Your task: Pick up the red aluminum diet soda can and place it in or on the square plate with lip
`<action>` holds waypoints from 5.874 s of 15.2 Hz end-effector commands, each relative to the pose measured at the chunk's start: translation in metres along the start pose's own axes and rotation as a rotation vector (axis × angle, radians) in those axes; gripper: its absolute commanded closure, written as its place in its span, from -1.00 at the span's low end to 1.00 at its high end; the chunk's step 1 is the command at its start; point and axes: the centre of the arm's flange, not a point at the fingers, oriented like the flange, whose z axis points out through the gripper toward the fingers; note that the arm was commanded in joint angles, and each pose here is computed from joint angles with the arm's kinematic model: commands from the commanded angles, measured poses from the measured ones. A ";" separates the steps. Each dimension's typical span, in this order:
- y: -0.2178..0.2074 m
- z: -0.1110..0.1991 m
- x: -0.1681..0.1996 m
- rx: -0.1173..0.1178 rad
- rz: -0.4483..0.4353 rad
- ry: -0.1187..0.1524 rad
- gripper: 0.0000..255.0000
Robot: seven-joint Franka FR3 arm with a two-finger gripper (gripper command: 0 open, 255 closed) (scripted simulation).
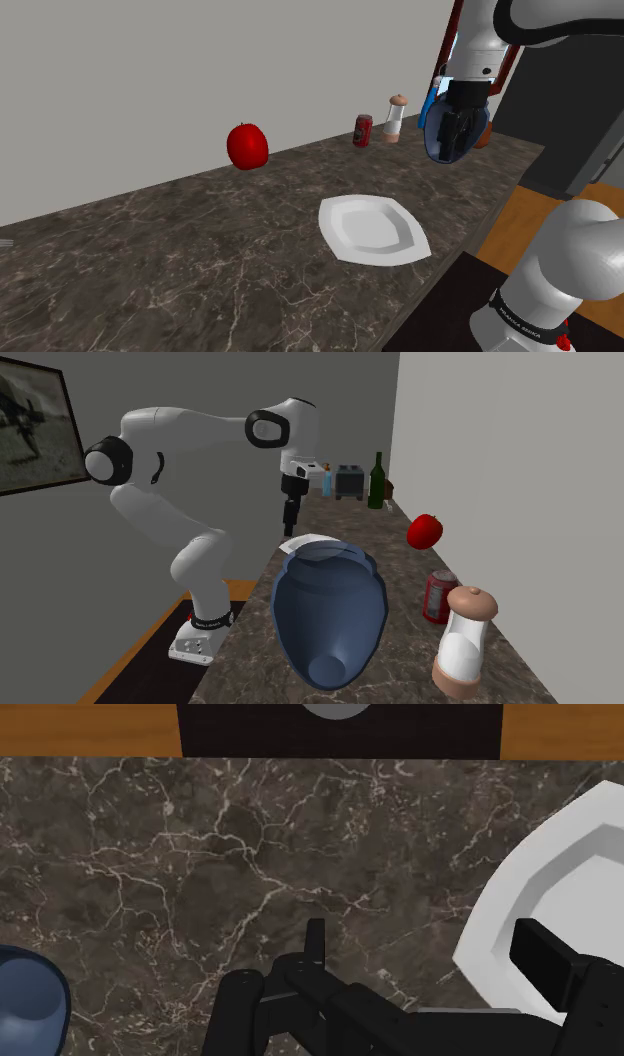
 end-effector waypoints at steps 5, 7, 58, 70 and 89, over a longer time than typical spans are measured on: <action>0.023 -0.001 0.045 -0.001 -0.001 0.017 -1.00; 0.035 -0.002 0.067 -0.002 -0.002 0.025 -1.00; 0.178 0.006 0.344 -0.008 -0.009 0.129 1.00; 0.176 -0.057 0.336 -0.008 -0.009 0.129 1.00; 0.024 -0.073 0.206 -0.008 -0.009 0.129 1.00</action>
